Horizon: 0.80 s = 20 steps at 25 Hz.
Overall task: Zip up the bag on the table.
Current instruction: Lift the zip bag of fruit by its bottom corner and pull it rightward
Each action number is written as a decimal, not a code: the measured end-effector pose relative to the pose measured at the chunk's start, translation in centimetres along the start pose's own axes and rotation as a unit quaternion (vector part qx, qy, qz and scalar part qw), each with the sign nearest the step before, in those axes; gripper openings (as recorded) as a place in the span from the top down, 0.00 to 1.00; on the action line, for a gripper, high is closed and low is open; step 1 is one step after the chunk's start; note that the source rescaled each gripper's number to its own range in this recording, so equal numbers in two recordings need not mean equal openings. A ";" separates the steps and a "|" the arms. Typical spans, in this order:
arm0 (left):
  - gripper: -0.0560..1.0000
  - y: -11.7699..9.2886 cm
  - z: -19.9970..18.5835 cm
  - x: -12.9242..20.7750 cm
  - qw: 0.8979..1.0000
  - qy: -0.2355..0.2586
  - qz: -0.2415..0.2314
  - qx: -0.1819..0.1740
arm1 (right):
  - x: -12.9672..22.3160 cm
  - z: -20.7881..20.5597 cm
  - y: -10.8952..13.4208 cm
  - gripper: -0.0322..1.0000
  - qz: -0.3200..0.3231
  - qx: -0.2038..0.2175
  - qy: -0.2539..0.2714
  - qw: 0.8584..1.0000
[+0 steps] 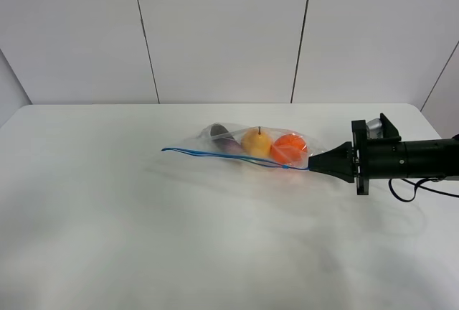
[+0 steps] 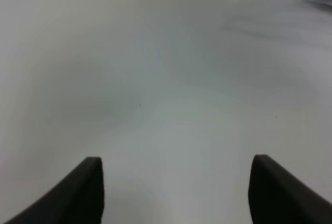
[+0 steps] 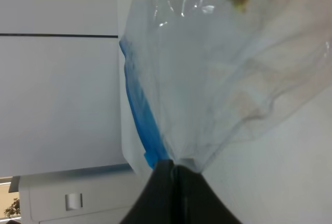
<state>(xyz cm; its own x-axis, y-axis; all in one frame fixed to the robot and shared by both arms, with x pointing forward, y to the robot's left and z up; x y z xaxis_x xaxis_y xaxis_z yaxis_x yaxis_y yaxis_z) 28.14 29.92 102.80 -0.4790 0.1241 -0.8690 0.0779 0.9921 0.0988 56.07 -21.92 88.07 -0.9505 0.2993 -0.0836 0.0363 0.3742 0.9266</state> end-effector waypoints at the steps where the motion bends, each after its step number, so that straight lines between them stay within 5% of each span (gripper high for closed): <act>1: 0.04 0.0 0.0 0.0 1.000 0.000 0.000 0.000 | 0.0 0.0 0.0 0.97 0.000 0.000 0.000 1.000; 9: 0.04 0.0 0.0 0.0 1.000 0.000 0.000 0.000 | -0.1 -1.1 2.4 0.97 -0.052 0.007 -0.013 0.999; 20: 0.04 0.0 -0.2 -0.2 1.000 -0.004 0.000 -0.001 | 0.2 -1.2 2.4 0.97 -0.059 0.014 -0.004 0.998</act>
<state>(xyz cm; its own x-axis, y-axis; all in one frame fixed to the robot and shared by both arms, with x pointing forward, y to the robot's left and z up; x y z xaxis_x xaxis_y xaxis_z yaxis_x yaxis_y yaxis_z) 28.06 29.92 103.09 -0.4711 0.1241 -0.8733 0.0770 0.9921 0.0994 55.60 -22.00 90.69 -0.9459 0.2591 -0.1954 -0.0672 0.4326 0.8991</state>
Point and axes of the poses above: a point on each arm's last joint axis where the gripper is mounted, z pointing out along that axis toward the gripper, y along the wrist's bending axis when the last joint is at zero, x = y × z, the point moved 7 cm from there along z, pointing out along that axis toward the gripper, and after that the axes turned 5 degrees about z, right-handed, at the moved point
